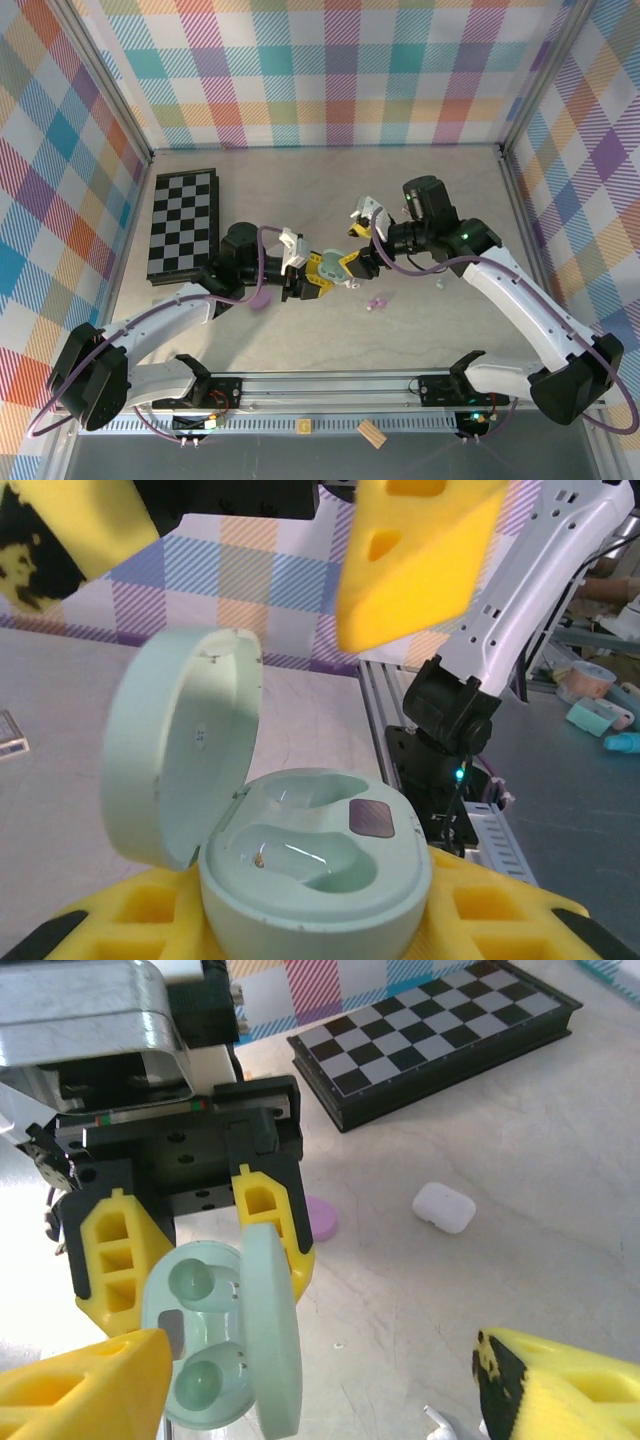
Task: Insert the wireless bluetooth earbuds into the charging case
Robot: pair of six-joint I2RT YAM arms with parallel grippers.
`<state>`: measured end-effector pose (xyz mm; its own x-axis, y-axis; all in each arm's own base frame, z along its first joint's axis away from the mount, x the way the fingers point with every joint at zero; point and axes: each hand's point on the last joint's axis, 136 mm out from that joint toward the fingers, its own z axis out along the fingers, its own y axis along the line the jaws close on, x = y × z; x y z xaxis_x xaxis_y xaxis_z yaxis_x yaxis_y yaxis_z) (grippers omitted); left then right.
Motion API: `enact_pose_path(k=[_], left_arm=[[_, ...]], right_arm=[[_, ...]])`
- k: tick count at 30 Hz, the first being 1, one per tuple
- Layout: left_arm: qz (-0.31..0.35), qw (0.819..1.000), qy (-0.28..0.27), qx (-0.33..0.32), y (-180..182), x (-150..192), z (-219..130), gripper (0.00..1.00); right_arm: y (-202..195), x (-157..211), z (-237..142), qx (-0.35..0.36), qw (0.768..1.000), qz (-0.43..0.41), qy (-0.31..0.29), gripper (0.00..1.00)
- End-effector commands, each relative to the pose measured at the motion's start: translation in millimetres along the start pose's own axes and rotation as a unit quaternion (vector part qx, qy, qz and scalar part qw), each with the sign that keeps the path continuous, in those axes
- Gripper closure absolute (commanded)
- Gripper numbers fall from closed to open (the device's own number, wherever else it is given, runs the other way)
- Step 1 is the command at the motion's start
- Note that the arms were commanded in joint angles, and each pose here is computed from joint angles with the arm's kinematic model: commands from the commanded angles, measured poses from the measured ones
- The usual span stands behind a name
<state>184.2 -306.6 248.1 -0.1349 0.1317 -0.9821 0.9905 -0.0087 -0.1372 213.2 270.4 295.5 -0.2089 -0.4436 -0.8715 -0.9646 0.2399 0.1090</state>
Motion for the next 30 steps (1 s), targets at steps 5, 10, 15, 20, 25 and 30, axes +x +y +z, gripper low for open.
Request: enact_pose_path(k=[5,10,15,20,25,30], left_arm=[[0.028,0.999,-0.039,0.006,-6.2,-18.8,-0.4,0.62],[0.035,0.998,-0.051,-0.006,-2.4,-22.0,-2.1,0.62],[0.044,0.996,-0.072,-0.014,1.4,-30.5,-3.8,0.62],[0.043,0.996,-0.079,-0.009,0.8,-31.7,-3.7,0.62],[0.041,0.996,-0.082,-0.007,0.1,-32.3,-4.1,0.62],[0.039,0.996,-0.082,-0.006,0.8,-31.1,-3.4,0.62]], right_arm=[[17.9,-24.1,-21.1,-0.009,0.997,-0.021,-0.071,0.11],[-21.2,-29.3,-41.2,0.082,0.986,0.046,-0.137,0.1],[-108.0,7.6,-71.3,0.229,0.926,0.243,-0.178,0.11],[-147.8,70.3,-70.1,0.269,0.871,0.389,-0.136,0.12],[-161.0,131.1,-32.0,0.248,0.833,0.492,-0.045,0.2],[-161.9,169.8,17.2,0.179,0.807,0.562,-0.001,0.31]])
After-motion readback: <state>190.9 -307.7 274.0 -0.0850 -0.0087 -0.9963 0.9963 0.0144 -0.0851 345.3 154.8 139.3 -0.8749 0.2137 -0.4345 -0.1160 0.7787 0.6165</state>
